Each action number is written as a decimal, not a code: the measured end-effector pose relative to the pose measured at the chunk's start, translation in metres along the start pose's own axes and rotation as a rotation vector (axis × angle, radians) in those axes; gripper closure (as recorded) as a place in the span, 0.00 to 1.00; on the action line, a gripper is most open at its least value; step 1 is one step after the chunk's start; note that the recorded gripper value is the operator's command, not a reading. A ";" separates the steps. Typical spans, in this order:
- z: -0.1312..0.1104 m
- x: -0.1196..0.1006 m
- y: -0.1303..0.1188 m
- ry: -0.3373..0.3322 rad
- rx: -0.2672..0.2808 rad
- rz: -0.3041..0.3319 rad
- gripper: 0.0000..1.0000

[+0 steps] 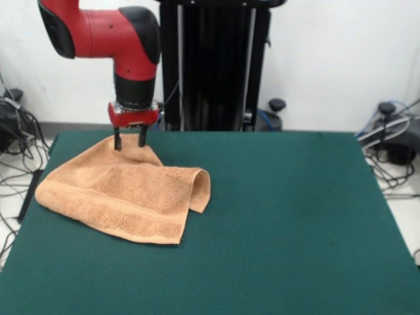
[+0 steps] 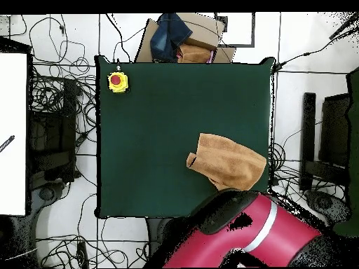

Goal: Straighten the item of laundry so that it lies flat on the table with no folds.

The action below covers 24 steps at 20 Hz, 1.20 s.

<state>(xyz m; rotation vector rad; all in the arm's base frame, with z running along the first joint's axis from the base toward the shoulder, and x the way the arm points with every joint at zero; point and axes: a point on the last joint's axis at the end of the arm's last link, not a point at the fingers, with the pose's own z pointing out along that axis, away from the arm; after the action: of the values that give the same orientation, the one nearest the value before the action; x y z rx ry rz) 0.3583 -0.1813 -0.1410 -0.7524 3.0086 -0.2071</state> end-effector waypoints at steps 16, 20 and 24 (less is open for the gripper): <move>0.001 0.013 -0.013 0.000 0.005 0.059 1.00; 0.001 0.015 -0.014 -0.001 0.005 0.067 1.00; 0.002 0.016 -0.016 -0.005 0.004 0.078 1.00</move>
<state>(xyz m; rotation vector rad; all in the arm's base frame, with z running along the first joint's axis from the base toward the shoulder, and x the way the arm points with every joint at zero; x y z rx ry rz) 0.3517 -0.2032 -0.1404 -0.6332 3.0251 -0.2081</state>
